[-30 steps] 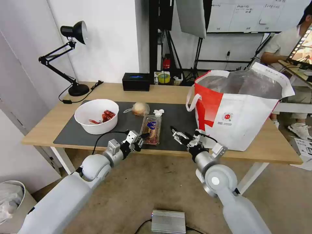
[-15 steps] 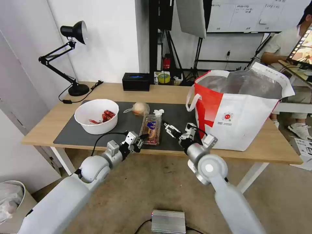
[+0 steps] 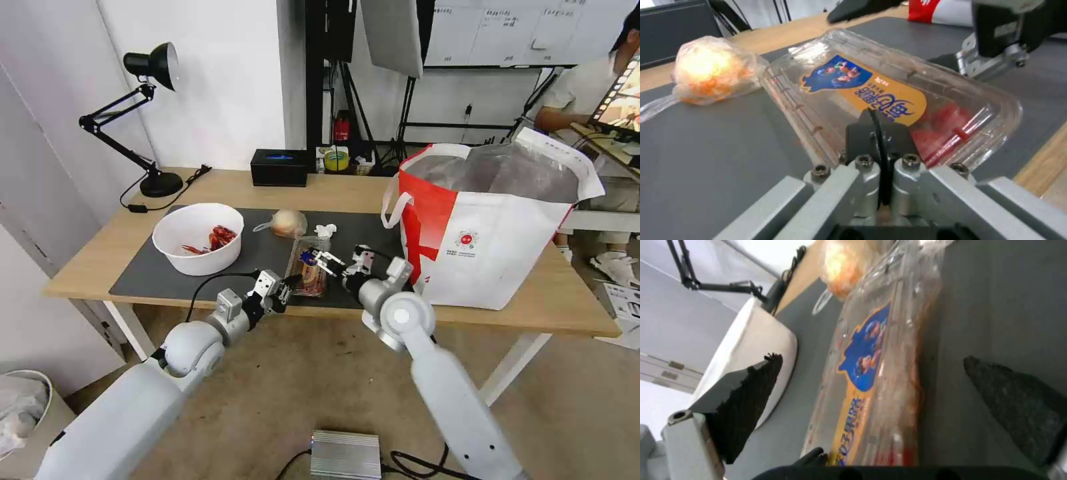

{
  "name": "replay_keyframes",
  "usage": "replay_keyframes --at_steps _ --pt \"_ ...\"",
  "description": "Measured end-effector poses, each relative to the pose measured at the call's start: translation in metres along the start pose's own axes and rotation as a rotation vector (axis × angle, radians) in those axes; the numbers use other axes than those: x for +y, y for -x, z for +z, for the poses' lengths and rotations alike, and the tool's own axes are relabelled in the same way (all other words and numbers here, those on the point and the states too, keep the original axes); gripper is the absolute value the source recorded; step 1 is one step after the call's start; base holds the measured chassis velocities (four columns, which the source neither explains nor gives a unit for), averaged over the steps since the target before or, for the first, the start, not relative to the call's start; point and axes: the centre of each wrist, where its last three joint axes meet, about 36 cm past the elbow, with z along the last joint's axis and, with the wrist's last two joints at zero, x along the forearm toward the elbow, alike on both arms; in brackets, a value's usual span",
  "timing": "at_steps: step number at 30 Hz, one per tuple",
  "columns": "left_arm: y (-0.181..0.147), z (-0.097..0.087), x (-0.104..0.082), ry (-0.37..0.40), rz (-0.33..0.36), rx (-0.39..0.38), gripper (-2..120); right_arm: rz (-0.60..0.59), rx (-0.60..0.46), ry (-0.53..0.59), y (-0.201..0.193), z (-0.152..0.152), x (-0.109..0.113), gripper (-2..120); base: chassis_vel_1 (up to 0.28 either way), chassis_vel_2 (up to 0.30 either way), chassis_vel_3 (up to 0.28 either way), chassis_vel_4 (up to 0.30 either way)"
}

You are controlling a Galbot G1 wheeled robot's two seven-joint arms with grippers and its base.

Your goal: Pick up the trash from the table and place it into the takeout bag.

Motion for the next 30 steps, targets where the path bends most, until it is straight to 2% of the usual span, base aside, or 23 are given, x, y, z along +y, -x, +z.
replay_keyframes --at_steps 30 --pt "0.0 0.0 -0.003 0.001 0.001 -0.016 0 0.036 0.112 -0.036 0.032 -0.026 0.031 100 0.0 0.0 0.0 0.0"
